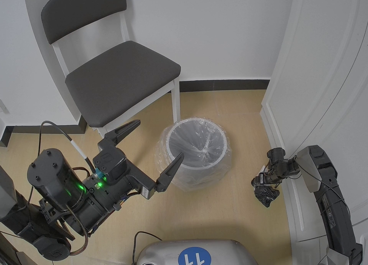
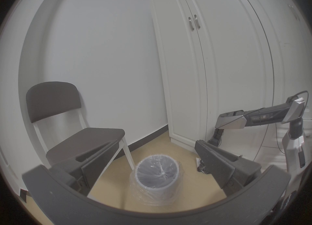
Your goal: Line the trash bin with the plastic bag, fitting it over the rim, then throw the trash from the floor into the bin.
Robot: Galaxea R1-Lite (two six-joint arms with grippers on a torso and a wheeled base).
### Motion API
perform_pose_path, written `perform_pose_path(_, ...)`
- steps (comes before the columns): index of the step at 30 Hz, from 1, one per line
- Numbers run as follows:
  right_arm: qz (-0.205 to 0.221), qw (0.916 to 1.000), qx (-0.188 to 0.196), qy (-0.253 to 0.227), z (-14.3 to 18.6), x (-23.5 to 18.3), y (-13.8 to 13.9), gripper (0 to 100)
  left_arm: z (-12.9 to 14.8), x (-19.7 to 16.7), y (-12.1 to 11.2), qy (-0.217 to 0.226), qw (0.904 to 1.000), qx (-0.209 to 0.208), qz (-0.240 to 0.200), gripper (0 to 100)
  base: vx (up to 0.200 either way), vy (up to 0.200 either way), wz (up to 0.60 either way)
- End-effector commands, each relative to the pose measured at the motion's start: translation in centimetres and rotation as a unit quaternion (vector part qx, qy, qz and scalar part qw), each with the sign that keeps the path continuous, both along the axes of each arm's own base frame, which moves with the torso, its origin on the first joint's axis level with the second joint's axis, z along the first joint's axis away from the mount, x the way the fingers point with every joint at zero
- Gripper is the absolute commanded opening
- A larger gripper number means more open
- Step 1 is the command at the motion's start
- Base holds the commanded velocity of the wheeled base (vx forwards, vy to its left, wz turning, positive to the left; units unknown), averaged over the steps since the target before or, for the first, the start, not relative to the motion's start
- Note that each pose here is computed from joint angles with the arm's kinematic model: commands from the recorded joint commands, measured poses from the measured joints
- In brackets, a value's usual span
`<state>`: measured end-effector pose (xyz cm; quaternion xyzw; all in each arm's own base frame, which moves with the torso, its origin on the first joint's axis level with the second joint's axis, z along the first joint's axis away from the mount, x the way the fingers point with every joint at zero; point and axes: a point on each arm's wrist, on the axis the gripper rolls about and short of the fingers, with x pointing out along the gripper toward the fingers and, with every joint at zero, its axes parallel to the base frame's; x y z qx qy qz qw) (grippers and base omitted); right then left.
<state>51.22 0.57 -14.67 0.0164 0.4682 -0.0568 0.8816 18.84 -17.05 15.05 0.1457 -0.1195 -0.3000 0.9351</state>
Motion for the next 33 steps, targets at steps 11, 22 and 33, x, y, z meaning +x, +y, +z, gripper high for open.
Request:
perform_pose_path(11,0.003,1.0,-0.002,0.002,0.0,0.0,0.0,100,-7.0,0.7,-3.4,0.052,0.9884,0.139,-0.032,100,0.0,0.0,0.0)
perform_pose_path(22,0.003,0.9999,-0.002,0.015,0.0,-0.2,0.1,0,-7.9,-0.4,-4.1,0.062,0.9842,0.156,-0.056,100,0.0,0.0,0.0)
perform_pose_path(33,0.001,0.9998,-0.01,0.015,0.0,-0.2,0.0,0,-8.7,-1.3,-4.1,0.072,0.979,0.177,-0.071,100,0.0,0.0,0.0)
